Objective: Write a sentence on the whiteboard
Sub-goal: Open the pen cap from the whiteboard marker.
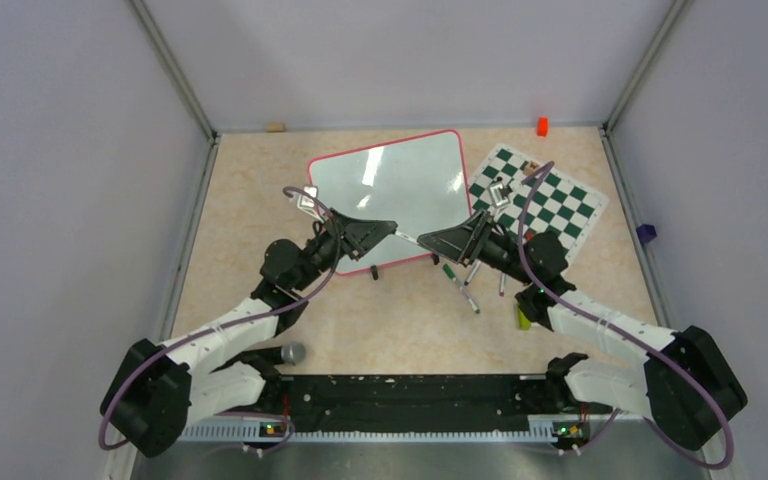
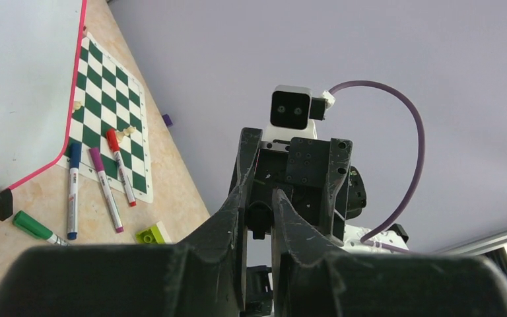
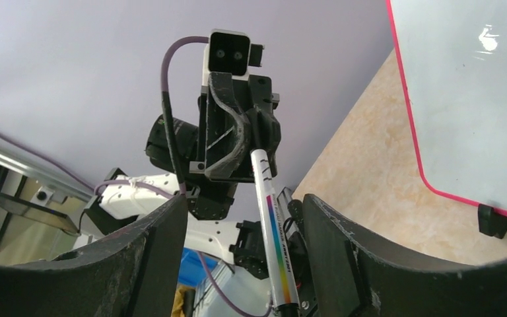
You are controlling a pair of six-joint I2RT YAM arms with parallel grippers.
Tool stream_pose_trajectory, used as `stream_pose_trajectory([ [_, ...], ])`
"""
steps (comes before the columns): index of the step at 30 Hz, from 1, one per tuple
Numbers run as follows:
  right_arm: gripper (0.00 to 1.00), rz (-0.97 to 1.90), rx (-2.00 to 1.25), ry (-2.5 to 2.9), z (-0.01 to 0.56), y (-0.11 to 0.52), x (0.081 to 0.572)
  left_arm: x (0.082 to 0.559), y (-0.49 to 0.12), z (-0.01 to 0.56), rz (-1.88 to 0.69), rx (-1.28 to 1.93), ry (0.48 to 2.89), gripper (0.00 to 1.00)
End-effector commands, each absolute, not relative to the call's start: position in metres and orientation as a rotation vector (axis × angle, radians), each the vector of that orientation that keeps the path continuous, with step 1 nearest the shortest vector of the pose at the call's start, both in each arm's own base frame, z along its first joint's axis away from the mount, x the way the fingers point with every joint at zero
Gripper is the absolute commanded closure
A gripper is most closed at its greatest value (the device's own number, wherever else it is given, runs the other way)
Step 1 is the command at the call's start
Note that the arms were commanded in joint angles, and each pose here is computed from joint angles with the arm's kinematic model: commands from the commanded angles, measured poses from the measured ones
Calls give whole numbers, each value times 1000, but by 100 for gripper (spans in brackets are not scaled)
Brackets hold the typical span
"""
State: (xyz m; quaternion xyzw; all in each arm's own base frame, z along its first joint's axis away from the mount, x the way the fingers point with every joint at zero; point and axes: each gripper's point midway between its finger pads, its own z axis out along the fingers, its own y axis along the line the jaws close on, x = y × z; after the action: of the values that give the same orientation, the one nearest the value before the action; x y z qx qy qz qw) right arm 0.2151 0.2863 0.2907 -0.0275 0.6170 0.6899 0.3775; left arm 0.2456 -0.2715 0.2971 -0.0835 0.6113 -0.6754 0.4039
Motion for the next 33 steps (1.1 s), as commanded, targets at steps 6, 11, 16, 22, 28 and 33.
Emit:
stream_pose_trajectory([
  [6,43,1753,-124,1528,303,288,210,241,-267,333,-1717,-155,1441,100],
  [11,54,1820,-152,1504,309,294,207,243,-274,331,-1756,-151,1456,100],
  [16,58,1843,-153,1501,309,298,208,246,-278,328,-1781,-151,1458,100],
  [22,62,1843,-136,1482,313,298,211,247,-281,323,-1796,-153,1464,100],
  [28,64,1853,-124,1469,315,300,214,246,-283,320,-1808,-142,1473,100],
  [33,67,1855,-117,1467,314,302,217,242,-288,318,-1842,-112,1486,100],
])
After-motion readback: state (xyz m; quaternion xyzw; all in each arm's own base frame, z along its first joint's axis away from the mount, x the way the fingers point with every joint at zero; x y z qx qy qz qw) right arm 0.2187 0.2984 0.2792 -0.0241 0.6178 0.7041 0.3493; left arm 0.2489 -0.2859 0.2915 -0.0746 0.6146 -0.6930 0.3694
